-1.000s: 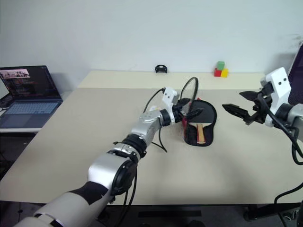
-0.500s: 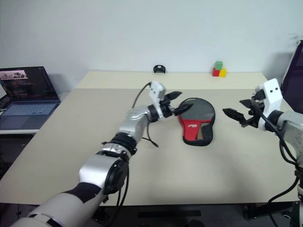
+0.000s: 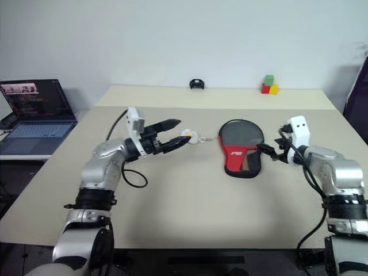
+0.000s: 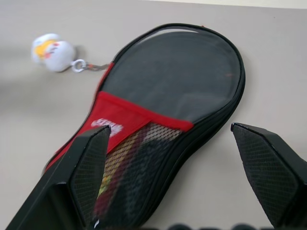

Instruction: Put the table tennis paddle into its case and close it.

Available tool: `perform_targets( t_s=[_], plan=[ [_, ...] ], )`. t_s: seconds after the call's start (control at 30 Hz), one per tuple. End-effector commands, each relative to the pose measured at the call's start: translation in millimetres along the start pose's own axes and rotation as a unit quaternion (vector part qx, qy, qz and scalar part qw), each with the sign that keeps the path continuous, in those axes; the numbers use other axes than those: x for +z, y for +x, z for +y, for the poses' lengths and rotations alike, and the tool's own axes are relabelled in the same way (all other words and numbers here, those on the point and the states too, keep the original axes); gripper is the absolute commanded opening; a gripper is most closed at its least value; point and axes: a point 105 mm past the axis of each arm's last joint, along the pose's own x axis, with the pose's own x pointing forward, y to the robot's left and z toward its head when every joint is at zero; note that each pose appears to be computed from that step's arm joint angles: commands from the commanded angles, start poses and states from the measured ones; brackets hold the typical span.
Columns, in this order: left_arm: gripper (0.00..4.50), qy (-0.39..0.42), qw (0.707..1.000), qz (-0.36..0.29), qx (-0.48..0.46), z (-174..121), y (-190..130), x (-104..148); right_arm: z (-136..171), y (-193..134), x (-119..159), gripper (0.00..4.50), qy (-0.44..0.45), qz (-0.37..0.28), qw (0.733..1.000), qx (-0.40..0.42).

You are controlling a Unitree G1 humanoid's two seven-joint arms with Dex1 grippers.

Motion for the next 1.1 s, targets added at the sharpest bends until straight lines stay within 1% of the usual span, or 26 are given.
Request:
perform_targets(
  t_s=[0.03, 0.13, 0.47, 0.67, 0.9, 1.0, 1.03, 1.1],
  plan=[
    [4.5, 0.015, 1.0, -0.013, -0.013, -10.3, -5.8, 18.6, -7.1, 13.1, 0.5, 4.41, -0.01, 0.003, 1.0, -0.009],
    [4.5, 0.014, 1.0, -0.005, -0.02, -15.0, -9.6, 18.3, -10.4, 23.8, -10.7, 4.41, -0.028, 0.026, 0.999, -0.009],
    [4.5, 0.016, 1.0, -0.002, -0.013, -13.5, -13.3, 23.9, -8.8, 47.2, -24.3, 4.41, -0.076, 0.054, 0.996, 0.005],
    [4.5, 0.018, 1.0, -0.002, -0.009, -12.3, -12.4, 25.1, -2.8, 53.6, -34.8, 4.41, -0.078, 0.079, 0.993, 0.028],
    [4.5, 0.02, 1.0, -0.001, -0.005, -11.0, -12.2, 25.3, 4.0, 59.5, -38.0, 4.41, -0.073, 0.093, 0.992, 0.048],
    [4.5, 0.022, 1.0, 0.0, -0.002, -9.7, -12.8, 25.4, 13.0, 64.4, -39.5, 3.88, -0.076, 0.098, 0.99, 0.063],
    [4.5, 0.022, 1.0, 0.001, -0.001, -9.1, -13.1, 25.4, 15.5, 66.2, -40.3, 3.61, -0.078, 0.101, 0.99, 0.066],
    [4.5, 0.022, 1.0, 0.001, 0.0, -8.7, -13.5, 25.4, 17.4, 68.2, -41.3, 2.92, -0.078, 0.103, 0.989, 0.065]
  ],
)
